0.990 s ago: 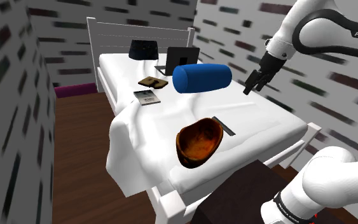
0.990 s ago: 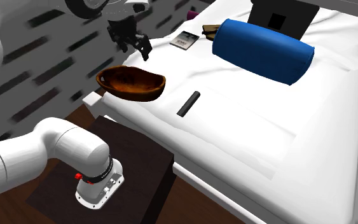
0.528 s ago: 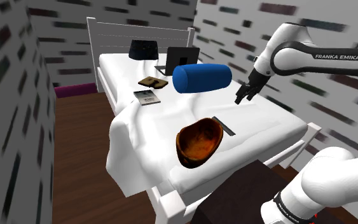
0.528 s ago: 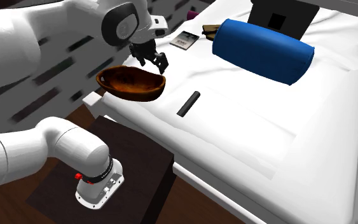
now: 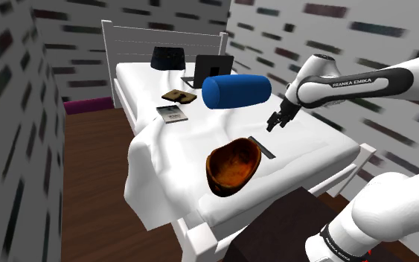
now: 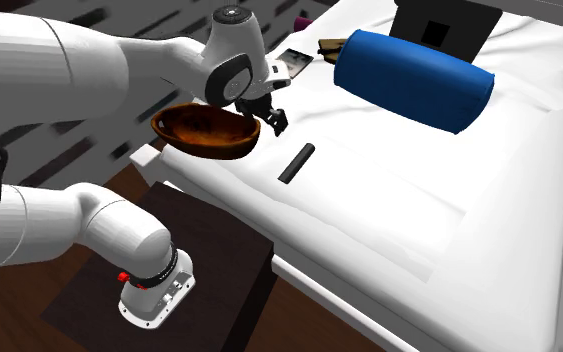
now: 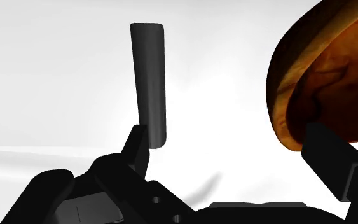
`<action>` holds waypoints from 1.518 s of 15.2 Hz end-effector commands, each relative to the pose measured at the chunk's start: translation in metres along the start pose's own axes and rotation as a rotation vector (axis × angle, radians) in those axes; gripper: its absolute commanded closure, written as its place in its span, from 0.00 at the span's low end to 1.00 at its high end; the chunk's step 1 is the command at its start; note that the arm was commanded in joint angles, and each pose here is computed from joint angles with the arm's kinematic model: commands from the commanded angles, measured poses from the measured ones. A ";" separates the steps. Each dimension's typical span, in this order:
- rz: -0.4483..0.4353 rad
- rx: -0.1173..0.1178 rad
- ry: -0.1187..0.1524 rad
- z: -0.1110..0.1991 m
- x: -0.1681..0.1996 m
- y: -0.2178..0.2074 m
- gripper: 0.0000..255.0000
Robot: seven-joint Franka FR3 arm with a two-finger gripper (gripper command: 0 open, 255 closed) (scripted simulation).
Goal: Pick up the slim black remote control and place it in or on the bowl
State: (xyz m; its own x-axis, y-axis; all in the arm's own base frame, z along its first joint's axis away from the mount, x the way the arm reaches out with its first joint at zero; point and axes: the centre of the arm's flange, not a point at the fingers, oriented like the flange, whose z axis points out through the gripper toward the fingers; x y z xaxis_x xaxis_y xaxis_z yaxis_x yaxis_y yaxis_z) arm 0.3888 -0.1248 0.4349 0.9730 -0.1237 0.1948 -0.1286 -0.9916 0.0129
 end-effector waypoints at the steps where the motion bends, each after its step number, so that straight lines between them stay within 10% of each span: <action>1: 0.005 -0.005 0.006 0.026 0.005 0.007 0.00; 13: 0.039 -0.028 0.028 0.165 0.042 0.065 0.00; 23: 0.039 -0.028 0.028 0.207 0.044 0.067 0.00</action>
State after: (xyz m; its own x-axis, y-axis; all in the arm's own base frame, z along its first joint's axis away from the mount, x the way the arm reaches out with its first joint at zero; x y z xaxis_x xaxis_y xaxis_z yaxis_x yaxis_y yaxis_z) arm 0.4615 -0.2047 0.2424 0.9616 -0.1609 0.2223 -0.1723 -0.9845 0.0325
